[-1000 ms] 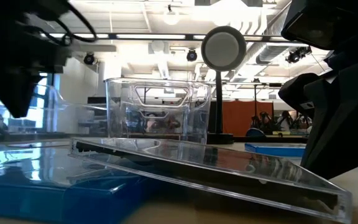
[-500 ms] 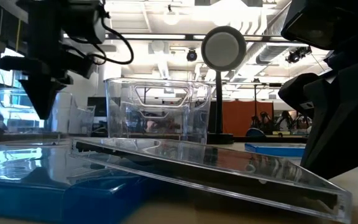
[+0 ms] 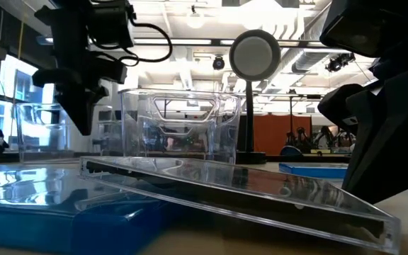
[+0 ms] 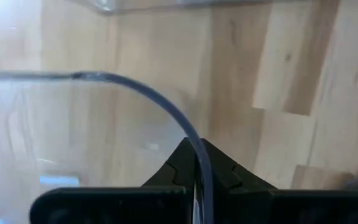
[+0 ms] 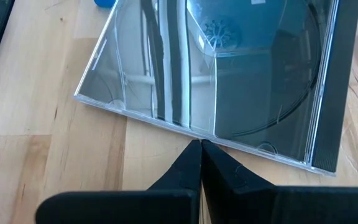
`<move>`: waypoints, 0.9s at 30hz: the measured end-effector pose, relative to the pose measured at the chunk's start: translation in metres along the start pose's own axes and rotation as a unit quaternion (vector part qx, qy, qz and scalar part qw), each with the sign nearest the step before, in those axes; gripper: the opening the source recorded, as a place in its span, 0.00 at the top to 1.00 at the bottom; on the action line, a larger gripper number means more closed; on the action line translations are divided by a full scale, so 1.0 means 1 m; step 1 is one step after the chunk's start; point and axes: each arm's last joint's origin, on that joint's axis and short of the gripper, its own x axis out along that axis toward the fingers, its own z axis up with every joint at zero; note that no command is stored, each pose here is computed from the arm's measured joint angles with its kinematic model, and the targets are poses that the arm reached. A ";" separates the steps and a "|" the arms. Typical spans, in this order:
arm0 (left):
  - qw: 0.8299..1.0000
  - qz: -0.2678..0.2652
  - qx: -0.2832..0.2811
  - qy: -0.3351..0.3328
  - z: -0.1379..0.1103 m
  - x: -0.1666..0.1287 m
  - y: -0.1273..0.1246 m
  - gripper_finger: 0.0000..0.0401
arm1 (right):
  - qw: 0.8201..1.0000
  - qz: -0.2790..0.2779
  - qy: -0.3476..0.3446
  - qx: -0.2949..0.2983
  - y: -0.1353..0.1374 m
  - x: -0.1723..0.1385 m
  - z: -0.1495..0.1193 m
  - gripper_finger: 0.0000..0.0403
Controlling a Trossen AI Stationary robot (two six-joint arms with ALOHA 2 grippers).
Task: Pick & place jewel cases by type
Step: Adjust the left transparent bin, then adjust the right transparent bin
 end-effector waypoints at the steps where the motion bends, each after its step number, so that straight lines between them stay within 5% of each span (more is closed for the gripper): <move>1: 1.000 0.001 -0.003 0.000 0.000 0.000 0.002 1.00 | 1.000 0.000 0.000 -0.001 0.000 0.000 0.000 1.00; 10: 1.000 -0.006 0.023 -0.002 0.001 0.001 0.007 0.99 | 1.000 0.000 0.000 -0.001 0.000 0.000 0.000 1.00; 21: 1.000 -0.001 0.007 -0.003 0.001 0.000 0.007 0.80 | 1.000 0.001 -0.001 -0.002 0.000 0.000 0.000 1.00; 27: 0.998 -0.046 -0.035 -0.007 0.012 -0.020 0.007 0.76 | 1.000 0.001 -0.001 -0.002 0.000 0.000 0.000 1.00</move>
